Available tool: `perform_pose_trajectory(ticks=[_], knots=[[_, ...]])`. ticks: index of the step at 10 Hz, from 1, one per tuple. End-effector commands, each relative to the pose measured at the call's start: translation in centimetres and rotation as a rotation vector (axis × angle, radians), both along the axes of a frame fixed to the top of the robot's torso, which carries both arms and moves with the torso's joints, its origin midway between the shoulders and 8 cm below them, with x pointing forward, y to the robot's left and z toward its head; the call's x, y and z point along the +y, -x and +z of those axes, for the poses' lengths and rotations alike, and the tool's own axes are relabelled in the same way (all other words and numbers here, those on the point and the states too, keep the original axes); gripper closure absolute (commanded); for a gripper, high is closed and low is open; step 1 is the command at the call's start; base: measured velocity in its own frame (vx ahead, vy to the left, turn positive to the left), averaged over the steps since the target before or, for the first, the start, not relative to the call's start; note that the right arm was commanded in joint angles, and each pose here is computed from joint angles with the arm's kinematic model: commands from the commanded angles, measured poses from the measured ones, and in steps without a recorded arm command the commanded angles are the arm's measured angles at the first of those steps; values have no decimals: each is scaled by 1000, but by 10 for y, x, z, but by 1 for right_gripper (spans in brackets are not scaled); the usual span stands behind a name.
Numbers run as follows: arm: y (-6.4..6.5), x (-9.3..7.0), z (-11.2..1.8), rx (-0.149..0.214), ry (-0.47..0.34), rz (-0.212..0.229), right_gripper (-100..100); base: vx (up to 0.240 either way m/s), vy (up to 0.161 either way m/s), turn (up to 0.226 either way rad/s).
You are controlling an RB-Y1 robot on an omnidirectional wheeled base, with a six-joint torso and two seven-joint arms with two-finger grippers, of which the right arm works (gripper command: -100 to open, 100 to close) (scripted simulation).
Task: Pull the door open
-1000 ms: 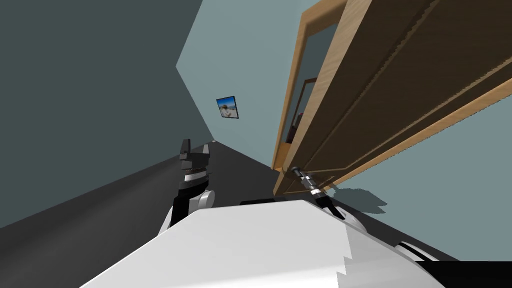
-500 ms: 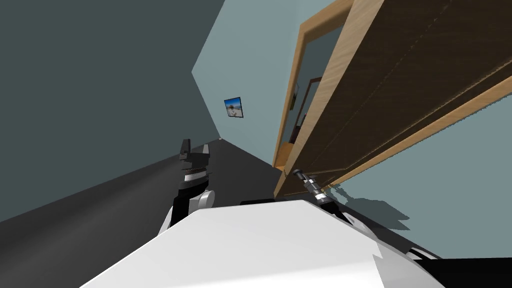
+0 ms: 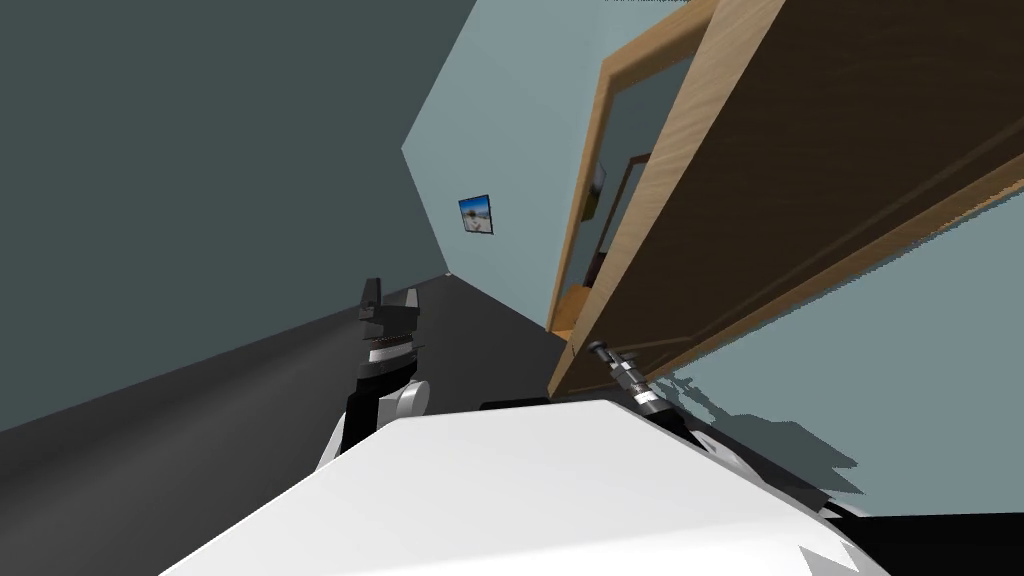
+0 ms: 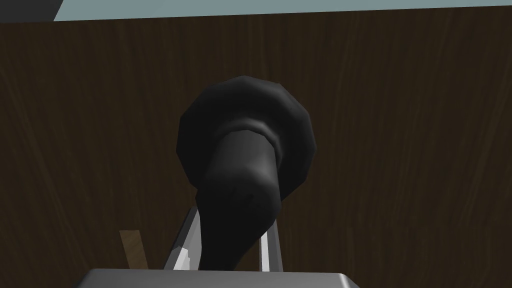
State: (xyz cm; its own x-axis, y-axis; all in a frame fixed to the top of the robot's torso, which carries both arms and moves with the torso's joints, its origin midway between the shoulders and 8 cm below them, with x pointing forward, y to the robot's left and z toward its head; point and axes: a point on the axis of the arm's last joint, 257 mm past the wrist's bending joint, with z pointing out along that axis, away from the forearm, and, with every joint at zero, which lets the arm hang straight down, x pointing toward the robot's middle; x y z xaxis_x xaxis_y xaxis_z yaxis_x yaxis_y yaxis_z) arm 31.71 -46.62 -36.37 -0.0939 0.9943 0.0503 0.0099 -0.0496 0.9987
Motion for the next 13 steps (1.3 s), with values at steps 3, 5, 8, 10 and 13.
perform_pose_trajectory(ticks=[3,5,8,10,13], knots=[[11,-1,1,-1,1,11,100,-169,-69,145],[18,-3,1,-3,2,16,100,-197,-87,181],[25,-5,3,-5,3,23,100,-198,-76,162],[26,-4,1,-1,-1,26,100,-117,-29,61],[29,-5,0,0,-1,29,100,-169,-61,160]])
